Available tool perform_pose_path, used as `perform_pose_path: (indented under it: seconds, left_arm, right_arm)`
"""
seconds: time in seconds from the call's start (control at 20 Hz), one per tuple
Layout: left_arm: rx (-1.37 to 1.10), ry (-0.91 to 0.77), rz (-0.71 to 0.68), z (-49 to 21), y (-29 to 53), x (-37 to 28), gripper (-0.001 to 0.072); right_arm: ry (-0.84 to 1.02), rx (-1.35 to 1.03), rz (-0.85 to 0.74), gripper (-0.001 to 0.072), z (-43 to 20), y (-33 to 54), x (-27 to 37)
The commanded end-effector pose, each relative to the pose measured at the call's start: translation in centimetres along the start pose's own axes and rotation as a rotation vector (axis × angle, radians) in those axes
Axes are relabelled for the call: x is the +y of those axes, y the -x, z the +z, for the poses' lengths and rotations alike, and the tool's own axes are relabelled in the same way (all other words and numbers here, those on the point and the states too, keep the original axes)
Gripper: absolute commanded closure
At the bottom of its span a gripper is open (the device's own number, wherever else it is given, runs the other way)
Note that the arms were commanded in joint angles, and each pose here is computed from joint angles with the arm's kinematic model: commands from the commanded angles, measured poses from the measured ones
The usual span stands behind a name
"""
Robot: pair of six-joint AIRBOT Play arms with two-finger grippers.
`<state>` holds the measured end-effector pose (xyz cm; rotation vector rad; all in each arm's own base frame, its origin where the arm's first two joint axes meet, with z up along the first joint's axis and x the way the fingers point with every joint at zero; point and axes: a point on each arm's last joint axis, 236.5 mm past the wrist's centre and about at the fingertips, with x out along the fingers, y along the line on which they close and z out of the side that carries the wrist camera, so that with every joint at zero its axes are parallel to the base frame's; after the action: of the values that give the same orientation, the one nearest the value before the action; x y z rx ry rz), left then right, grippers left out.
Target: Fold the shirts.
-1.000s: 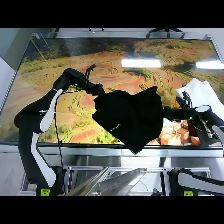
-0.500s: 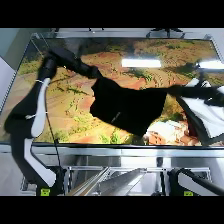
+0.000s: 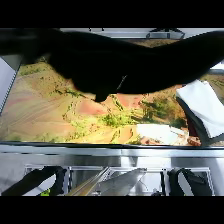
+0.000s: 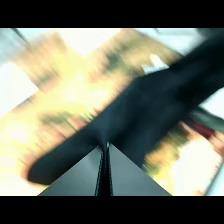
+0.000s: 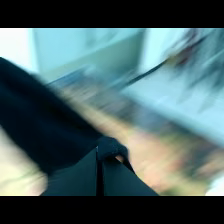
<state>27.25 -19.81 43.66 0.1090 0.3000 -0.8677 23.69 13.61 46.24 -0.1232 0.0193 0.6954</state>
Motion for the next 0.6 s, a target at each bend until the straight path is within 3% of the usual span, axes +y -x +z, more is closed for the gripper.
perform_pose_path:
  seconds: [0.0, 0.25, 0.55]
  left_arm:
    - [-0.15, -0.088, 0.175, 2.5, 8.1, -2.2, 0.0697]
    - [0.128, 0.104, 0.162, -6.5, 0.3, 4.0, 0.0696]
    - [0.573, 0.363, 0.006, -25.4, -15.4, 8.8, 0.0694]
  right_arm:
    - [0.183, -0.086, -0.162, 0.0694, 4.3, 4.0, 1.1]
    - [-0.003, 0.081, 0.041, 0.0694, -1.5, -2.2, -2.4]
    - [-0.405, 0.475, 0.385, 0.0694, -20.8, -14.7, -5.2]
